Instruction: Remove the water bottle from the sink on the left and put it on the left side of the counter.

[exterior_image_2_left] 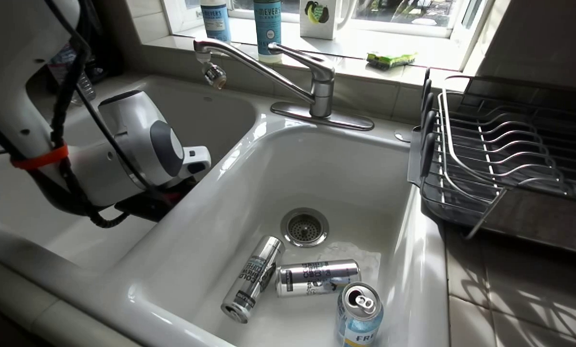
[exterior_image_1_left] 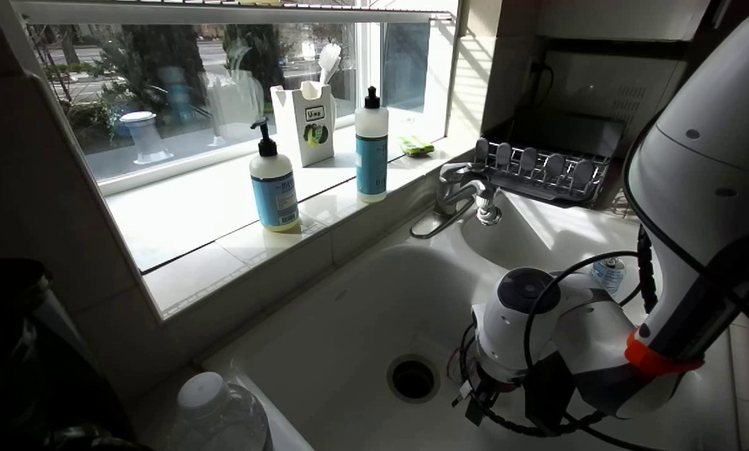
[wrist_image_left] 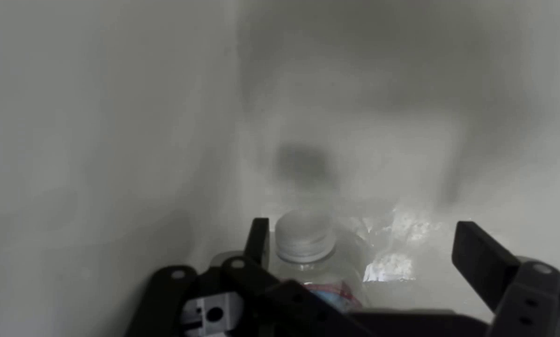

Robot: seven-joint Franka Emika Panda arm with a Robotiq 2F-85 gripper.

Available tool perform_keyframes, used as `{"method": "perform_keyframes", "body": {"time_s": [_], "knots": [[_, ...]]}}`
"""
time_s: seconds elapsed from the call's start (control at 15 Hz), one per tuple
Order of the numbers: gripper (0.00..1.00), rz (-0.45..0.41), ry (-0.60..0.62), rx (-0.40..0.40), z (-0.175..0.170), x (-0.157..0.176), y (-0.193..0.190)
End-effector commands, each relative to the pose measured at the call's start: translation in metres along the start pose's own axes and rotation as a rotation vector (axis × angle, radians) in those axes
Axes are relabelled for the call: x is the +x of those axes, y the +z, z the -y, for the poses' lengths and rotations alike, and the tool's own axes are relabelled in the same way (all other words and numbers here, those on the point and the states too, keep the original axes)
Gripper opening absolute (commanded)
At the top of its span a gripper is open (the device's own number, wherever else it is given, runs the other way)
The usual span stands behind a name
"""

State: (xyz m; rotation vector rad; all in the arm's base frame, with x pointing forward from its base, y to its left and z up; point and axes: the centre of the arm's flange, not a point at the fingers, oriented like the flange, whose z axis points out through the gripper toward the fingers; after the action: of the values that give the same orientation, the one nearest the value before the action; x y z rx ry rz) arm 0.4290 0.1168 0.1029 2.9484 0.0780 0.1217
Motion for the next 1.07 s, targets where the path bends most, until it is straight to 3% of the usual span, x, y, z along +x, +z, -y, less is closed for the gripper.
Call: {"method": "perform_keyframes", "body": {"time_s": [0.0,0.6,1.0], "knots": [[0.72,0.012,0.013,-0.010,-0.029,-0.001,0.038],[0.03,0.007,0.079,-0.031,-0.035,0.005,0.021],[0.02,0.027,0.070,-0.010,-0.031,0.000,-0.007]]}}
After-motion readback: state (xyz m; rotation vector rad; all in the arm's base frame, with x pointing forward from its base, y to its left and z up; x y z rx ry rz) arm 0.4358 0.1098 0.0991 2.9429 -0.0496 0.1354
